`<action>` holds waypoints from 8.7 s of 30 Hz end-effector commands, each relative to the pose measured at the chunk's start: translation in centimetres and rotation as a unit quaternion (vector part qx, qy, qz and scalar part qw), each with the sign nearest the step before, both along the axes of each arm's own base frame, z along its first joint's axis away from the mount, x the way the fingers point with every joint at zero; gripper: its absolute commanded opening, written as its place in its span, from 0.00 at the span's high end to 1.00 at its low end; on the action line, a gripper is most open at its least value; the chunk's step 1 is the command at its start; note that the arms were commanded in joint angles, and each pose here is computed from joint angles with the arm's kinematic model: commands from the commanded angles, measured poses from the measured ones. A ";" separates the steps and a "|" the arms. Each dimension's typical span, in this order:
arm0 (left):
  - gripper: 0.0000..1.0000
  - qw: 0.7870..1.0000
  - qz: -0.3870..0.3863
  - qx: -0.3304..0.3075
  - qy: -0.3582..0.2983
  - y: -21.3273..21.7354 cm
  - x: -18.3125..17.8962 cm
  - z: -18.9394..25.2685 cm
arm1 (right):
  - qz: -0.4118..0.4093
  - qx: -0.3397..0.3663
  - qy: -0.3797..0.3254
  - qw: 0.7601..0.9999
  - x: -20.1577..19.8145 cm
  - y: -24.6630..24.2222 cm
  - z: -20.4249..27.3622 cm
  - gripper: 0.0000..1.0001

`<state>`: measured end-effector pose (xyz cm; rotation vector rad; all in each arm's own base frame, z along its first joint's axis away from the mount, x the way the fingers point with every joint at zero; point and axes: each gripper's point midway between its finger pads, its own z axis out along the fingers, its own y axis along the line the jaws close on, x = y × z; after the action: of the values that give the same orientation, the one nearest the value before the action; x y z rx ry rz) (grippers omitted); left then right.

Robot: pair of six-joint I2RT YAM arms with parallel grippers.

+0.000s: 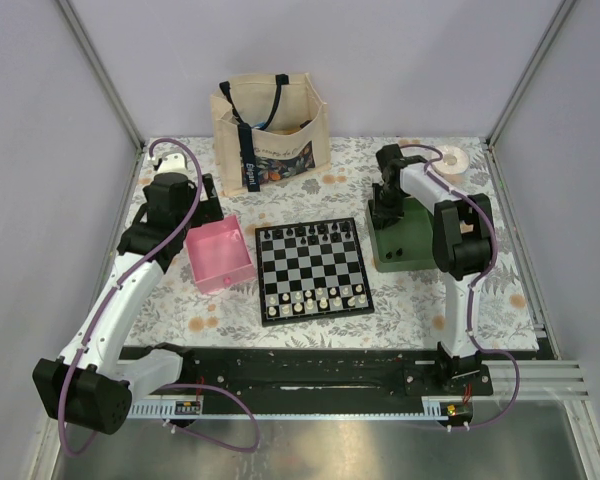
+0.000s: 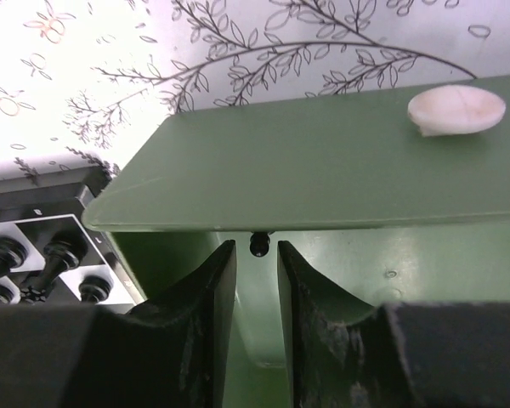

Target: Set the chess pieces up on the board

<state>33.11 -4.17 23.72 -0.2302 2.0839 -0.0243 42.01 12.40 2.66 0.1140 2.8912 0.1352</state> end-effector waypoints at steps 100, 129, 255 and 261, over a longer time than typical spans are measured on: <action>0.01 1.000 0.015 0.016 -0.015 0.6 1.0 0.5 | 0.008 0.036 -0.100 0.994 2.7 1.2 5.7 0.52; 0.01 1.000 0.013 0.018 -0.009 0.5 1.2 0.4 | 0.004 0.011 -0.047 0.999 2.5 0.8 1.8 0.57; 0.01 0.999 0.008 0.006 -0.033 0.4 0.3 2.0 | 0.263 0.015 -0.061 0.963 -5.7 25.6 3.6 0.77; 0.01 0.999 0.008 0.006 -0.034 0.4 0.3 2.0 | 0.266 0.026 -0.070 0.961 -5.5 26.0 4.7 0.68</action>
<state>33.06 -3.58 23.76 -0.2338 2.0800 0.0153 36.21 37.26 5.58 -0.6187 2.7484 0.2534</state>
